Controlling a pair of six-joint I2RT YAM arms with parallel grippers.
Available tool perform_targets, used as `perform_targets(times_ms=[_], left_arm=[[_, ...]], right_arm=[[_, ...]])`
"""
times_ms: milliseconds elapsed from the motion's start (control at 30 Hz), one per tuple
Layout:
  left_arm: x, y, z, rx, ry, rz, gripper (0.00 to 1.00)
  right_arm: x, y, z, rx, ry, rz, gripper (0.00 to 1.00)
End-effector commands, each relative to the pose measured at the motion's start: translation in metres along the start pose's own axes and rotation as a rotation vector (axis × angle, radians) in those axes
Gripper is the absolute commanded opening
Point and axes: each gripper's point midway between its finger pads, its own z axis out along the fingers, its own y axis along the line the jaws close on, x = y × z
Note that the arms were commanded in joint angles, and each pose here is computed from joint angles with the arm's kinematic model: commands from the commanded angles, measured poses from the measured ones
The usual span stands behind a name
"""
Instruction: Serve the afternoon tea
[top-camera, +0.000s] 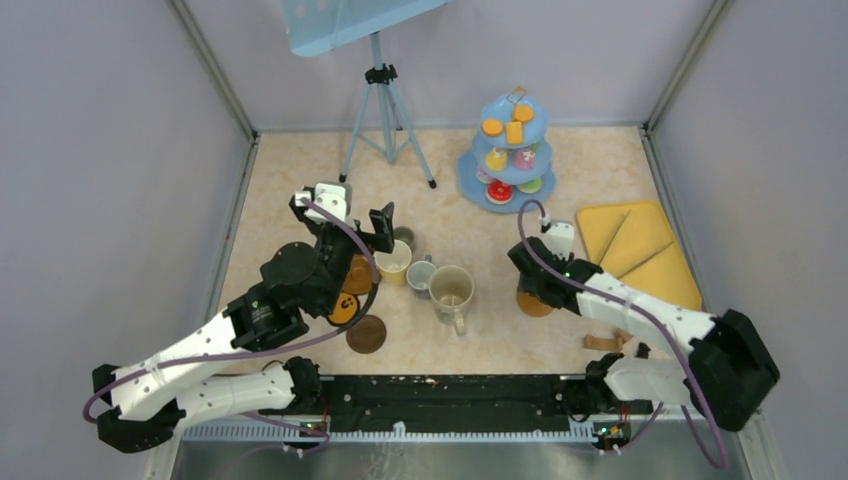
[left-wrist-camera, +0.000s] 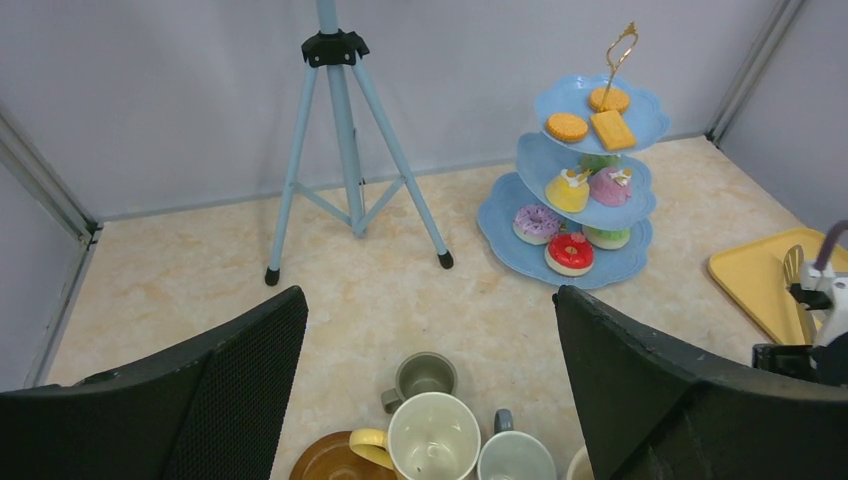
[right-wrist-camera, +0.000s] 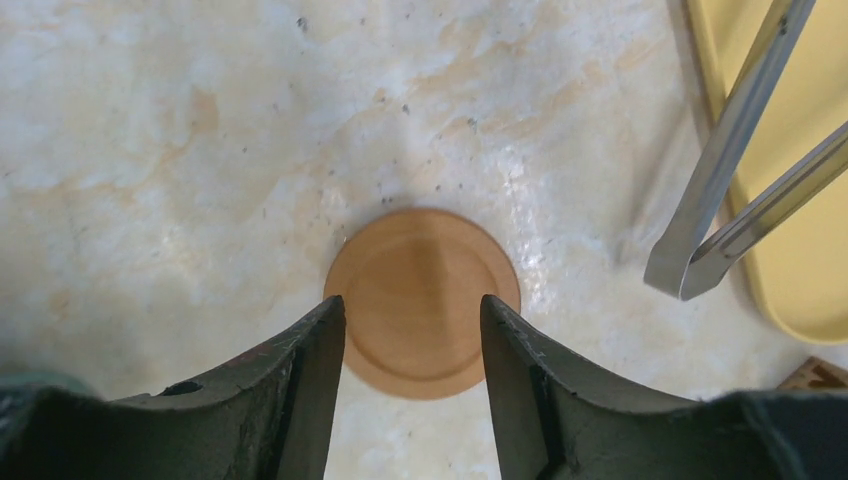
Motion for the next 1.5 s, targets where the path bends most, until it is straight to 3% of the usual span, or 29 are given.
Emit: perform_targets(times_ms=[0, 300, 500, 1067, 1267, 1367, 1467], left_arm=[[-0.009, -0.008, 0.004, 0.024, -0.041, -0.04, 0.99], [-0.008, -0.012, 0.006, 0.038, -0.019, -0.005, 0.99], [-0.003, -0.016, 0.006, 0.051, -0.005, -0.014, 0.99], [0.009, -0.033, 0.014, 0.096, 0.06, 0.044, 0.99], [0.023, -0.04, 0.019, 0.118, 0.111, 0.024, 0.99], [0.022, -0.035, 0.021, 0.104, 0.103, -0.001, 0.99], [0.009, -0.027, 0.018, 0.083, 0.055, -0.039, 0.99]], right_arm=[[0.018, 0.012, -0.009, -0.155, 0.038, 0.101, 0.52], [0.003, 0.012, 0.036, -0.172, 0.024, 0.304, 0.51], [-0.026, 0.015, 0.06, -0.158, -0.047, 0.346, 0.52], [-0.119, 0.022, 0.136, -0.053, -0.19, 0.296, 0.52], [-0.153, 0.03, 0.096, -0.15, -0.267, 0.223, 0.55], [-0.178, 0.044, 0.043, -0.28, -0.357, 0.119, 0.79], [-0.203, 0.07, -0.01, -0.471, -0.42, -0.02, 0.82]])
